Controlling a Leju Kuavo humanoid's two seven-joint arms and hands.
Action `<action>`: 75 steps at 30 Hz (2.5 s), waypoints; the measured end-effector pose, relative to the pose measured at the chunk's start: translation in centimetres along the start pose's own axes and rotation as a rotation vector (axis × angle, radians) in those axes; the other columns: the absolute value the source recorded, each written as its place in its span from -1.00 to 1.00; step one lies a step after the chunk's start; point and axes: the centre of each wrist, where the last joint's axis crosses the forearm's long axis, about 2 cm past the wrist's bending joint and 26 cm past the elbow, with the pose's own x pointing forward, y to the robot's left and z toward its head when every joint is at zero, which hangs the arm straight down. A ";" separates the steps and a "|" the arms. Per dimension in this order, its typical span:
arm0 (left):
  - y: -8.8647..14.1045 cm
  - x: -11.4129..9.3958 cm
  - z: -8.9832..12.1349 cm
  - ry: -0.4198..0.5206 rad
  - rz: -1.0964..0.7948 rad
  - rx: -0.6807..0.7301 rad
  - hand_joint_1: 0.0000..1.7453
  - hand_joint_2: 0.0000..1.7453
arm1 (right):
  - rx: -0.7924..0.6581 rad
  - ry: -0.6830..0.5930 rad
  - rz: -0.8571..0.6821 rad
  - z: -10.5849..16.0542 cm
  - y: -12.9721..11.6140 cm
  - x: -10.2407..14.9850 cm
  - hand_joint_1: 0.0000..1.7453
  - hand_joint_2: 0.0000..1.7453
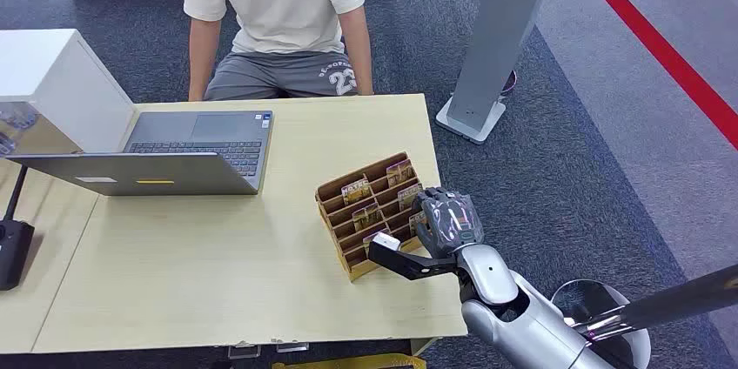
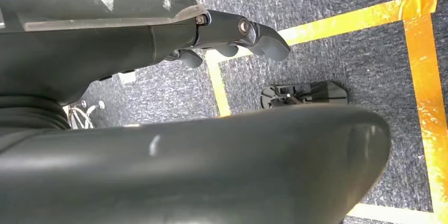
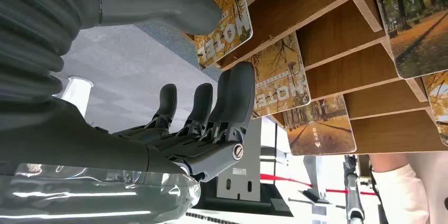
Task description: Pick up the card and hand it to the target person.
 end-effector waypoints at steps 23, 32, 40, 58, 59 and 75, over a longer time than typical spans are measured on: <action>0.0 0.0 0.0 0.000 -0.003 0.000 -1.00 -1.00 | 0.051 0.031 -0.031 -0.2 1.1 -0.9 0.87 1.00; 0.1 0.0 0.0 -0.021 -0.016 -0.028 -1.00 1.00 | 0.049 0.036 -0.026 -0.2 1.2 -0.9 1.00 1.00; 0.6 -0.1 0.0 -0.042 -0.016 -0.035 -1.00 1.00 | 0.031 0.023 -0.017 -0.3 0.8 -0.6 1.00 1.00; 0.7 -0.2 0.0 -0.030 0.010 -0.033 -1.00 1.00 | -0.135 0.038 0.003 -0.9 -4.5 0.4 1.00 1.00; 0.8 -0.1 0.0 -0.030 0.012 -0.032 -1.00 1.00 | -0.157 0.040 0.003 -0.9 -5.1 0.3 1.00 1.00; 0.8 -0.2 0.0 -0.031 0.021 -0.050 -1.00 1.00 | -0.554 -0.024 -0.021 0.6 -11.3 1.0 1.00 1.00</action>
